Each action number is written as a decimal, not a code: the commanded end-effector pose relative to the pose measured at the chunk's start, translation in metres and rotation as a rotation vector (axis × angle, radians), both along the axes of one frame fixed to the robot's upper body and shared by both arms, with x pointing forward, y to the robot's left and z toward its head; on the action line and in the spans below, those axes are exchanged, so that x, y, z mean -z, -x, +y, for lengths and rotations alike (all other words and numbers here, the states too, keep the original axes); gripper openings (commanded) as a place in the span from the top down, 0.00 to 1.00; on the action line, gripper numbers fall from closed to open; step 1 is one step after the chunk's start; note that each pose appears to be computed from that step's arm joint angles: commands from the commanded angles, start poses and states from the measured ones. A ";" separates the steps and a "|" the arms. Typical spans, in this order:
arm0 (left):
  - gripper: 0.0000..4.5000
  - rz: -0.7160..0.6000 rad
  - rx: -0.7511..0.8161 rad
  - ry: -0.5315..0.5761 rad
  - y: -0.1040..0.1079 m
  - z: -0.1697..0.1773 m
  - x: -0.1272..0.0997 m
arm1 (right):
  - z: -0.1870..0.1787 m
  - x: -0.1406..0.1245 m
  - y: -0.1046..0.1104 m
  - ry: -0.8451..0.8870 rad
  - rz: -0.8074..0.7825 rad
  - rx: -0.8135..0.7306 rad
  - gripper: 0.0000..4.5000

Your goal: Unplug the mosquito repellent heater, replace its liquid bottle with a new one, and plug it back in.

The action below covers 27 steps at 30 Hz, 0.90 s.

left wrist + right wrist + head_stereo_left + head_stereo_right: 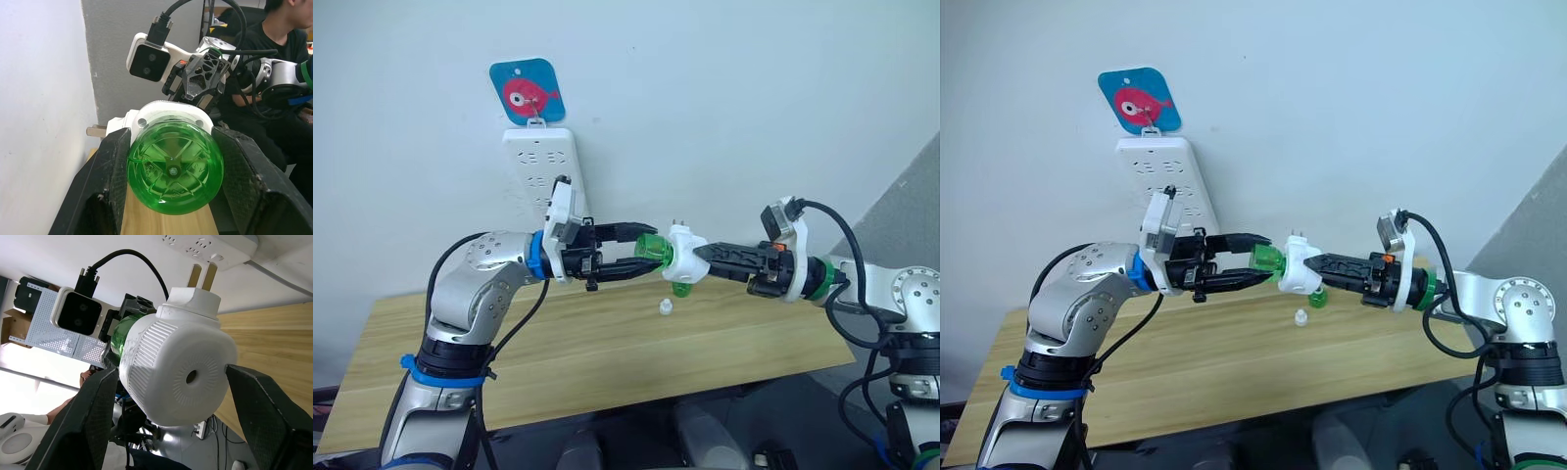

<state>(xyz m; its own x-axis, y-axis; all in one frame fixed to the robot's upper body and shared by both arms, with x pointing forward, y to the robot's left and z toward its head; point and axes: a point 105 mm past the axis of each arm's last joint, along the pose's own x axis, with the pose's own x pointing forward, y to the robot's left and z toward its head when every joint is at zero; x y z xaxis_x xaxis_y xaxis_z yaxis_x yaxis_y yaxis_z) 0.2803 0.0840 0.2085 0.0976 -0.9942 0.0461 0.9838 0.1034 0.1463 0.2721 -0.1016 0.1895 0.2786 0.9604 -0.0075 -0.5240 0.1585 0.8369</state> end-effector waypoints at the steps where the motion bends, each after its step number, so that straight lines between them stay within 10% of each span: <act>1: 0.49 -0.027 0.031 -0.002 0.006 -0.006 -0.001 | 0.008 -0.023 0.008 -0.050 -0.095 -0.040 0.20; 27: 0.49 -0.059 0.003 -0.062 0.001 -0.002 0.007 | 0.005 -0.029 0.020 -0.041 -0.141 -0.099 0.20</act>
